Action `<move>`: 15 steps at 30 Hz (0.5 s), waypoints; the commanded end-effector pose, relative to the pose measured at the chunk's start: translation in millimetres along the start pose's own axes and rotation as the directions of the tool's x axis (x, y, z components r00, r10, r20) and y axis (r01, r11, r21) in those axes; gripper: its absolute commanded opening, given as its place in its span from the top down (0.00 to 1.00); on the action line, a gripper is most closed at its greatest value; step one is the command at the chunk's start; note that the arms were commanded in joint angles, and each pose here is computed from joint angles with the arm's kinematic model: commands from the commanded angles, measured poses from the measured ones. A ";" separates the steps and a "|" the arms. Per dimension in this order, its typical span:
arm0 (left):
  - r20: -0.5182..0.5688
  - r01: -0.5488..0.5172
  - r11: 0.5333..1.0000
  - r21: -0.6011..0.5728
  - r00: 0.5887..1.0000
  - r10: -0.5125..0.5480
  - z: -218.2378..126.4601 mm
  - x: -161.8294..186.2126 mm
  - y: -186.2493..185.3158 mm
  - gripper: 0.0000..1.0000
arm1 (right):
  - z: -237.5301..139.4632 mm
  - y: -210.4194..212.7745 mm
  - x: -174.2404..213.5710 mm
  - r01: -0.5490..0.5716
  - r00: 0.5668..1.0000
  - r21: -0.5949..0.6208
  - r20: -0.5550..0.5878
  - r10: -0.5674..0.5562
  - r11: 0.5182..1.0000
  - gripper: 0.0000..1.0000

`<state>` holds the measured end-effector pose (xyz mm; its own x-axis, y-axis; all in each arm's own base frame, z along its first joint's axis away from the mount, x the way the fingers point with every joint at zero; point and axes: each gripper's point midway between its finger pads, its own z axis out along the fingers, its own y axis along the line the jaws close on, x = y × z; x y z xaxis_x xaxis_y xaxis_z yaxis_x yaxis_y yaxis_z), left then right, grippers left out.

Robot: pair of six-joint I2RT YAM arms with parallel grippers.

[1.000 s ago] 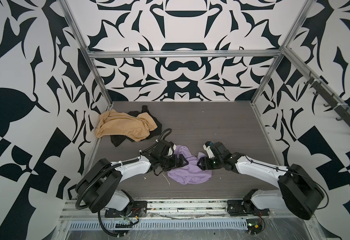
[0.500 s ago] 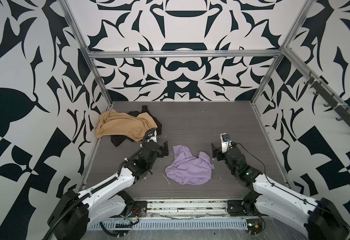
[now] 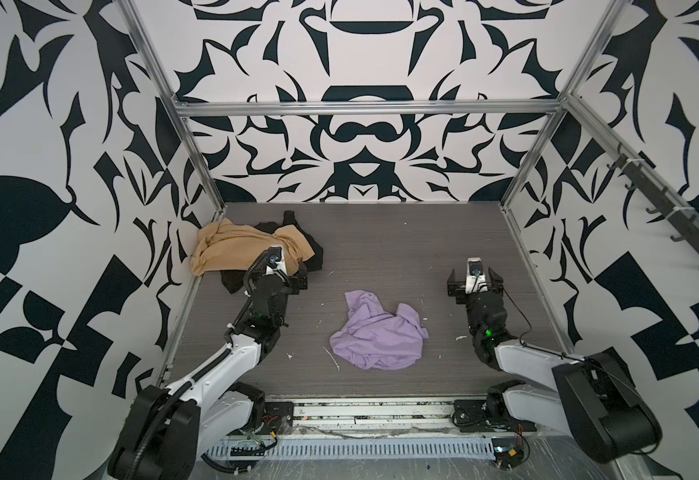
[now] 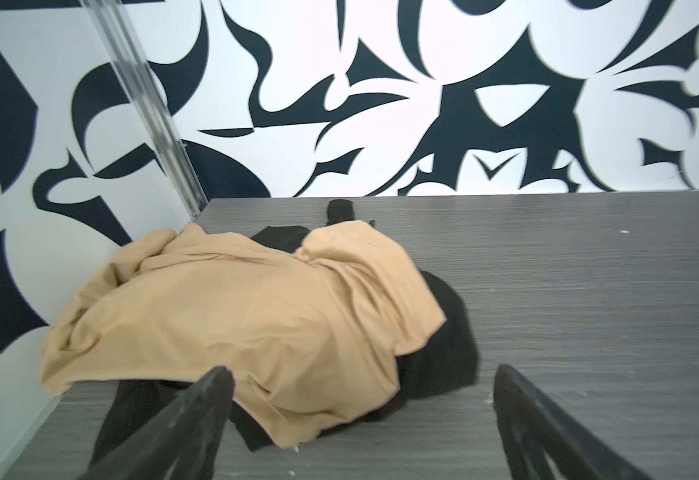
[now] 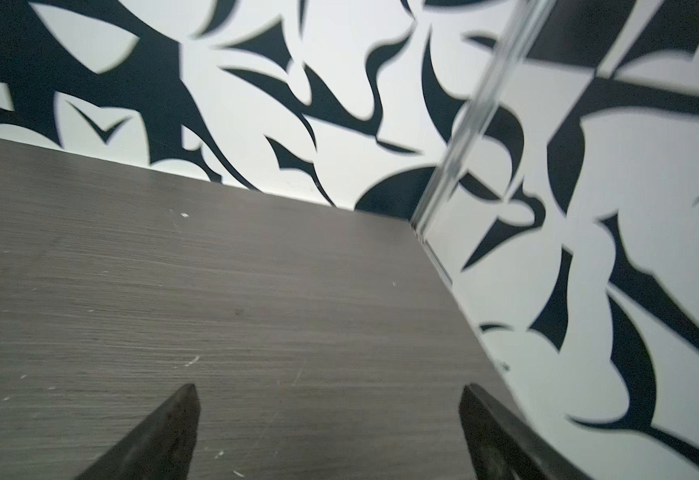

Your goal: Pick out a specific cloth from the pile

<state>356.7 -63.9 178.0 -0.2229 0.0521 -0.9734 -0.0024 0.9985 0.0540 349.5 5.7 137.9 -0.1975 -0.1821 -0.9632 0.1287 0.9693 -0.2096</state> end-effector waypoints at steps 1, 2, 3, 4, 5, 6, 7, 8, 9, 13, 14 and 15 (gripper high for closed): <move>-0.141 -0.122 0.990 0.067 0.981 0.130 23.0 60.8 2.4 0.00 | 18.5 8.3 30.1 -0.172 0.985 -0.111 -0.052 0.167 0.979 0.00; -0.133 -0.128 0.989 0.072 0.982 0.137 31.0 61.4 2.2 0.00 | 19.5 1.8 39.7 -0.199 0.979 -0.087 -0.050 0.195 0.976 0.00; -0.126 -0.145 0.982 0.120 0.979 0.160 37.4 62.6 -3.5 0.00 | 23.3 1.3 38.9 -0.214 0.977 -0.091 -0.023 0.213 0.973 0.00; -0.130 -0.126 0.982 0.138 0.981 0.144 45.1 68.4 0.6 0.00 | 26.4 5.2 43.5 -0.185 0.982 -0.106 -0.060 0.179 0.977 0.00; -0.143 -0.088 0.993 0.084 0.985 0.099 50.8 74.5 14.6 0.00 | 30.5 8.8 49.4 -0.186 0.977 -0.113 -0.128 0.172 0.976 0.00; -0.147 -0.011 0.998 0.062 0.989 0.020 52.3 80.8 28.8 0.00 | 38.9 3.9 53.3 -0.188 0.966 -0.063 -0.192 0.173 0.980 0.00; -0.128 0.035 0.998 0.057 0.991 -0.028 54.3 86.1 38.2 0.00 | 46.6 1.1 51.9 -0.196 0.962 -0.031 -0.200 0.186 0.980 0.00; -0.092 0.039 0.998 0.046 0.995 -0.034 56.2 80.6 42.0 0.00 | 46.0 0.5 49.6 -0.184 0.967 -0.020 -0.181 0.178 0.983 0.01; -0.115 0.047 0.998 0.043 0.992 -0.042 58.0 81.6 42.1 0.00 | 44.8 -1.0 51.4 -0.171 0.967 0.005 -0.189 0.169 0.985 0.00; -0.144 0.049 0.998 0.040 0.989 -0.043 63.0 86.2 42.5 0.00 | 48.0 9.5 50.4 -0.133 0.971 -0.038 -0.203 0.123 0.990 0.00; -0.153 0.053 0.998 0.041 0.987 -0.046 62.8 87.3 42.2 0.00 | 48.7 13.1 50.9 -0.123 0.972 -0.052 -0.208 0.110 0.991 0.00; -0.165 0.055 0.997 0.048 0.985 -0.047 62.9 88.5 41.2 0.00 | 48.9 23.5 49.0 -0.119 0.974 -0.111 -0.207 0.094 0.987 0.00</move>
<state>387.6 -9.4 64.8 -0.4329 0.0204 -0.9012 0.0002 0.9997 0.0225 385.6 -0.2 74.7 -0.3786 -0.0227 -0.9253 0.1004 0.9928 -0.0654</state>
